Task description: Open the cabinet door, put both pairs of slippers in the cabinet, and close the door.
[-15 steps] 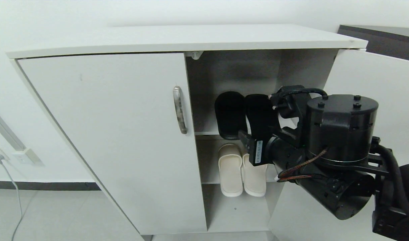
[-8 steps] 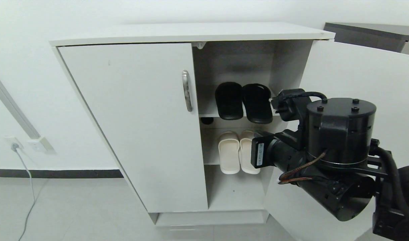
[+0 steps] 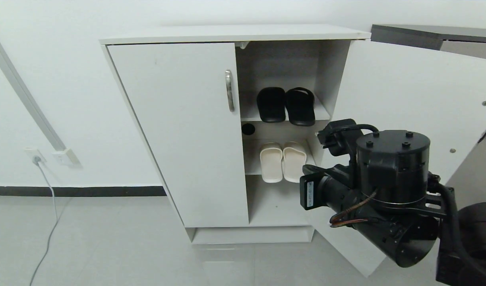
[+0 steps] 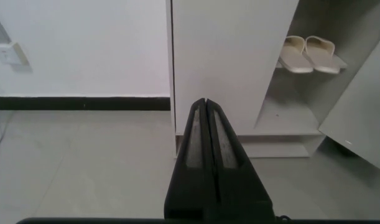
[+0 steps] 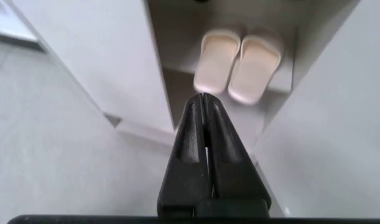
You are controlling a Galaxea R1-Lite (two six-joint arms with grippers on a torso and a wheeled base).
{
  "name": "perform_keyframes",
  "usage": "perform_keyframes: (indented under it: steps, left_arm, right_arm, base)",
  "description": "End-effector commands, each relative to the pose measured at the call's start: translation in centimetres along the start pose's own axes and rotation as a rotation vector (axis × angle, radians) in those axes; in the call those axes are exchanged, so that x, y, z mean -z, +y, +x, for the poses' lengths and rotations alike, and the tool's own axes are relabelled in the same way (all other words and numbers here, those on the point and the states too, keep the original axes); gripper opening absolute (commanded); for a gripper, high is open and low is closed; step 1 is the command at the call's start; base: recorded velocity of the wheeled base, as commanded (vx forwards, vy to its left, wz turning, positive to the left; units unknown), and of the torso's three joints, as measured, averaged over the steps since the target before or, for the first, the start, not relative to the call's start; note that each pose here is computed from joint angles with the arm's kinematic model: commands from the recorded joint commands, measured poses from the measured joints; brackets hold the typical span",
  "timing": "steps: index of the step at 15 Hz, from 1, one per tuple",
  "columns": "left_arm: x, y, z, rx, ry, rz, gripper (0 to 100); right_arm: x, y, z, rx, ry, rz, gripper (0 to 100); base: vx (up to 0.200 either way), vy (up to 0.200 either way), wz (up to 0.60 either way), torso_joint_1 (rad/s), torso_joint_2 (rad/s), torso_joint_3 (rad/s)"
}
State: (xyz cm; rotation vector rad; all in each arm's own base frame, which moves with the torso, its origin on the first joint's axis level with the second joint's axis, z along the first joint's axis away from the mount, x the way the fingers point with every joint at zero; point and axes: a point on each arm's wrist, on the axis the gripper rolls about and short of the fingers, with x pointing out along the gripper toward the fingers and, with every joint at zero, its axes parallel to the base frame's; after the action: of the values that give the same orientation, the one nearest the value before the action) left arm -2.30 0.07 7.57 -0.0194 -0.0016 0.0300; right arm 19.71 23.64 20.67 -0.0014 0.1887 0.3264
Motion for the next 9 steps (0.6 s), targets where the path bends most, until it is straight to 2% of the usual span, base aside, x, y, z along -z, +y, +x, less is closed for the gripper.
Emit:
perform_keyframes:
  steps: [1, 9]
  left_arm:
    - [0.0, 0.0, 0.01, -0.001, 0.001, -0.001, 0]
    - [0.0, 0.0, 0.01, -0.002, 0.001, -0.001, 0]
  right_arm:
    - [0.53, -0.02, 0.26, 0.006, 0.016, -0.011, 0]
    - [1.06, -0.14, 0.63, 0.015, 0.032, -0.022, 0]
  base:
    - [0.0, 0.0, 0.0, 0.0, 0.0, 0.0]
    - [0.0, 0.0, 0.0, 0.0, 0.0, 0.0]
